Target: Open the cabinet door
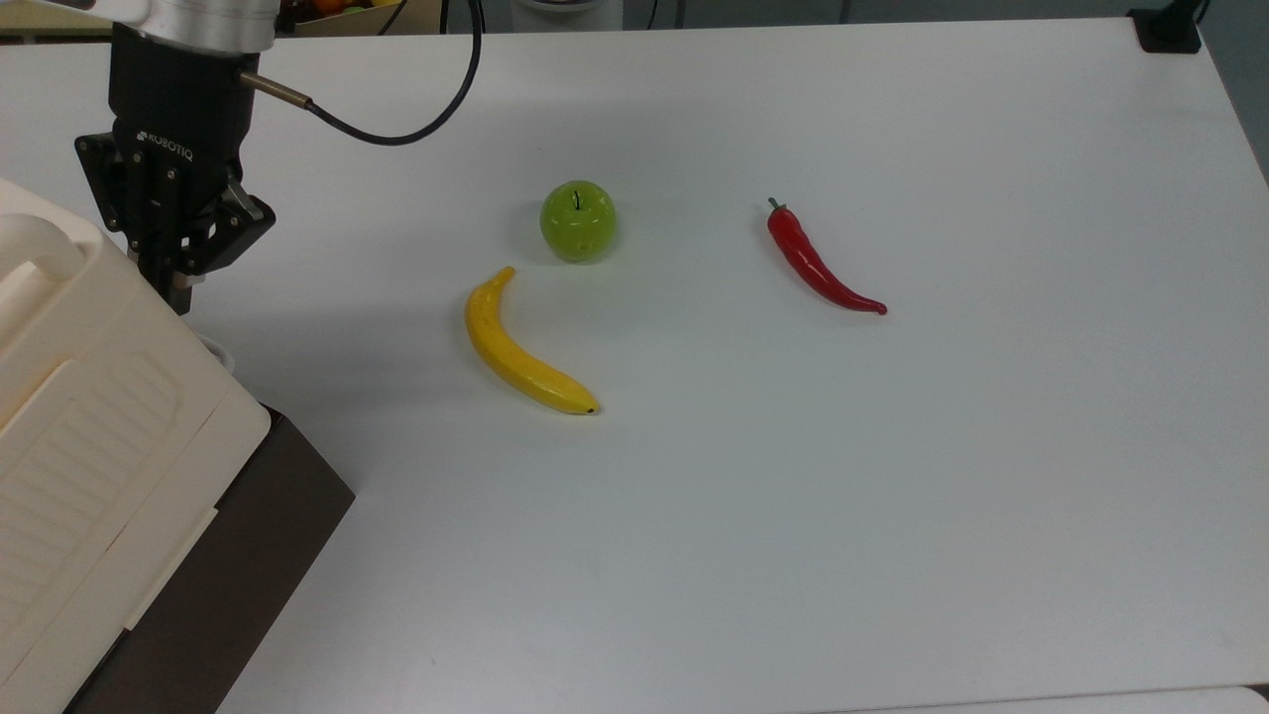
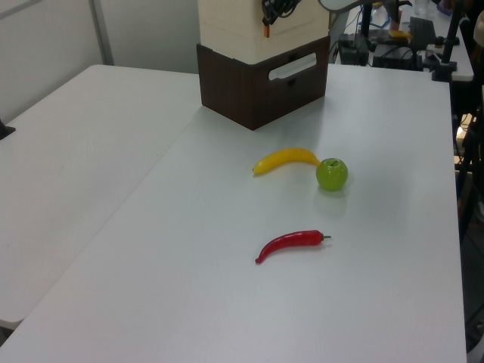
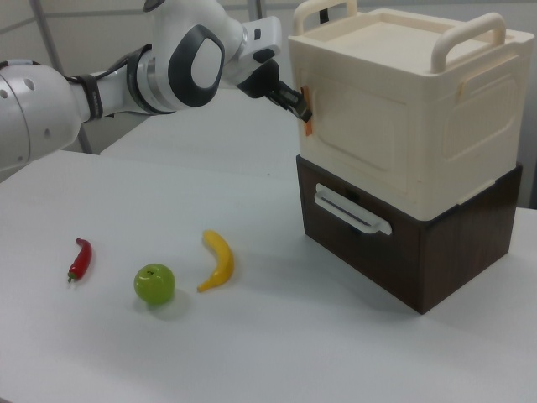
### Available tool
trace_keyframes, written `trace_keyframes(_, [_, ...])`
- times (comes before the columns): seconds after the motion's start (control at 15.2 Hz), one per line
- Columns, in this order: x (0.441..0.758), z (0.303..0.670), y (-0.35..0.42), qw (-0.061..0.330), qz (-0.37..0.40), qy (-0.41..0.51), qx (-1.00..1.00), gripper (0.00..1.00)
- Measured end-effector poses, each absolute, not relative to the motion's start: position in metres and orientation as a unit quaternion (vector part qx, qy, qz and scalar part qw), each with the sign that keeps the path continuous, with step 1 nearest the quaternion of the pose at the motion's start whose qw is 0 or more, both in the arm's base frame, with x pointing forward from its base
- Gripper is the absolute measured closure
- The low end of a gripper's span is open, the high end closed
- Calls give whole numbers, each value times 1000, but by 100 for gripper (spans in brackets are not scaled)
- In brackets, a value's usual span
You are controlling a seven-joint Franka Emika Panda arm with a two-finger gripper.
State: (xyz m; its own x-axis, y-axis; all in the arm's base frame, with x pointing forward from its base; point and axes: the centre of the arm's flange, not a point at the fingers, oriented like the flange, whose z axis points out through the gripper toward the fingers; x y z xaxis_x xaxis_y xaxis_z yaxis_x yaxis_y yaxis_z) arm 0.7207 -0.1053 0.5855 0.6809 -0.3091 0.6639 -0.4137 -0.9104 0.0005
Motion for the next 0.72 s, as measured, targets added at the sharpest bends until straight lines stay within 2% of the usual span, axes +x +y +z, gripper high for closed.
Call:
trace_keyframes(0.66, [705, 594, -96, 80, 315, -202, 924, 86])
trace_keyframes(0.72, [703, 594, -97, 80, 312, -203, 925, 81])
